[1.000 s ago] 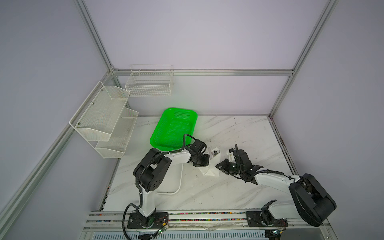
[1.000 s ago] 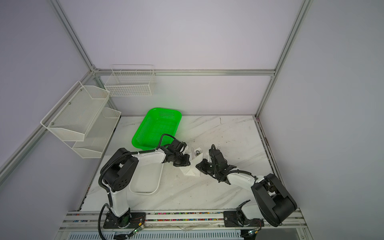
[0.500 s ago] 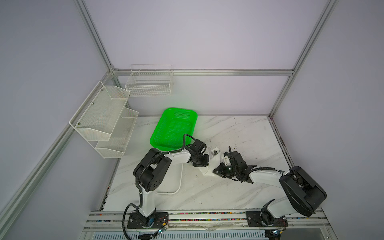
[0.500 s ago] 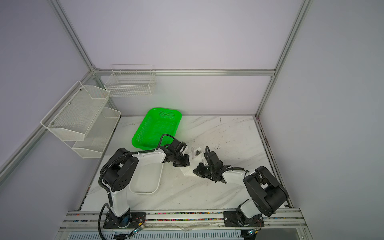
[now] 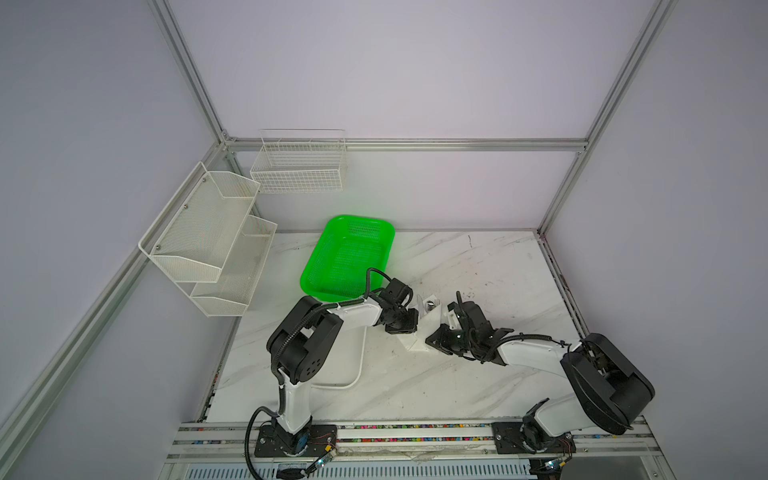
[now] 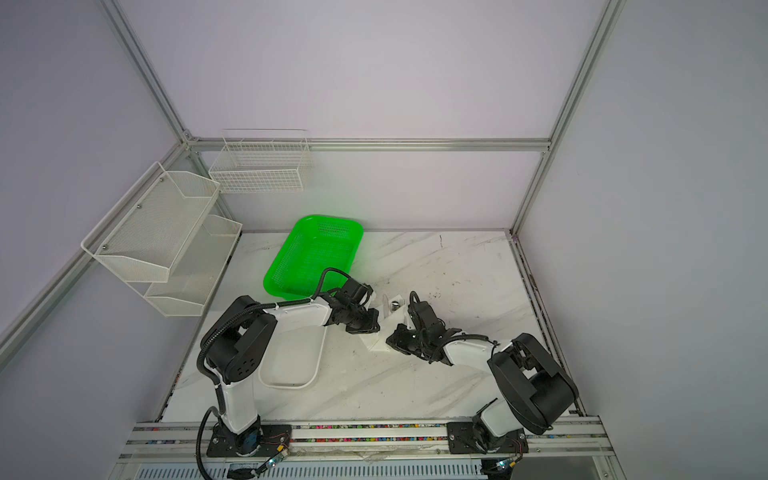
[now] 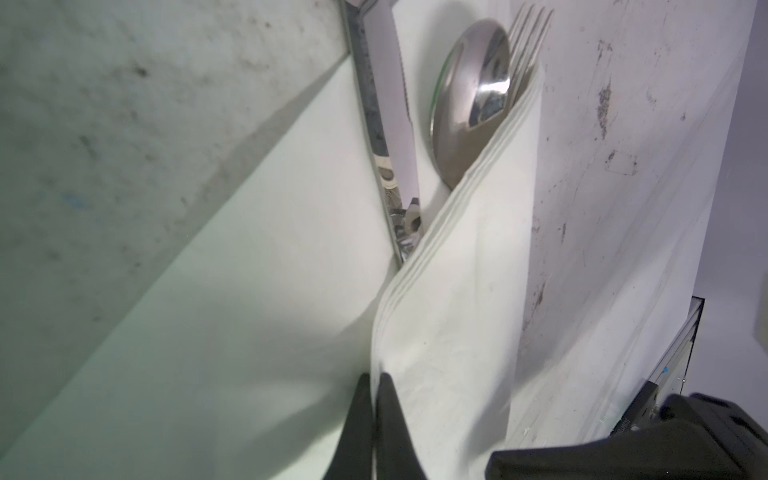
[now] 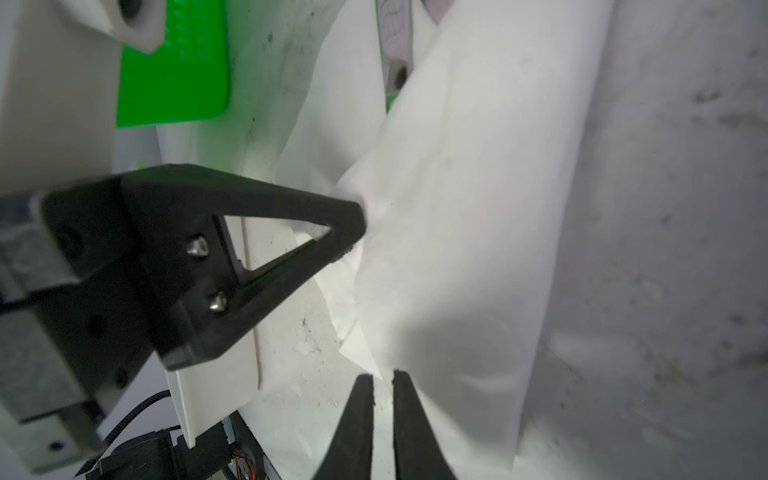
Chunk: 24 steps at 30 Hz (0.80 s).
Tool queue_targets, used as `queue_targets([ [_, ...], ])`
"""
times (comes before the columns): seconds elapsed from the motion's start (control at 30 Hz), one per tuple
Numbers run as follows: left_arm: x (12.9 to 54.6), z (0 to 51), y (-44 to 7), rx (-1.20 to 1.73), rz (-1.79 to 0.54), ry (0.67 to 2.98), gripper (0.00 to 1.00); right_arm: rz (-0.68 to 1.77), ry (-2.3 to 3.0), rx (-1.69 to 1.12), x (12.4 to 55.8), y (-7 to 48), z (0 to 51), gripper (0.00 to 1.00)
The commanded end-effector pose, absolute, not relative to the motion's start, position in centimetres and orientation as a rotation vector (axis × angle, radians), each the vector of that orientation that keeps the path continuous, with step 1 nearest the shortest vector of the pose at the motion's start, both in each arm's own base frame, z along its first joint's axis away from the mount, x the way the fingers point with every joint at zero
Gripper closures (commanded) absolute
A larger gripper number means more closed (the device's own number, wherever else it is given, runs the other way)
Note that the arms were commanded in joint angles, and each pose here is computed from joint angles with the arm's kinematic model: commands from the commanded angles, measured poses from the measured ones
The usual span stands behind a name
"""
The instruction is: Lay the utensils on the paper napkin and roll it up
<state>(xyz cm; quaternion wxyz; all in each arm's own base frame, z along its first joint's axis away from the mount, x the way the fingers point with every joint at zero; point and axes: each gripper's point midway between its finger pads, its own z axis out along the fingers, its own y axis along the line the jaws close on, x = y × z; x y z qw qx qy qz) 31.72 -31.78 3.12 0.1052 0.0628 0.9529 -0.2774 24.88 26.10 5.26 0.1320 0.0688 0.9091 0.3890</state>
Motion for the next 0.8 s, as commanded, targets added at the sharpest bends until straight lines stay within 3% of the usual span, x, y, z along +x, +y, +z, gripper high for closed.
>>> queue_targets([
  [0.0,32.9,4.9,-32.2,0.213,-0.833,2.74,0.97,1.129,2.616,0.201,25.8,27.1,5.9,0.85],
  [0.13,32.9,4.9,-32.0,0.203,-0.835,2.738,0.97,1.032,2.64,0.221,26.1,26.8,5.1,0.85],
  [0.57,32.9,5.2,-31.9,0.185,-0.838,2.729,0.95,1.049,2.677,0.234,25.5,26.9,2.7,0.85],
  [0.7,32.8,6.1,-31.9,0.177,-0.843,2.717,0.87,1.008,2.711,0.235,25.0,26.4,1.8,0.85],
  [0.77,32.9,6.8,-31.3,0.156,-0.813,2.707,0.78,0.995,2.717,0.238,24.9,26.2,1.6,0.85],
])
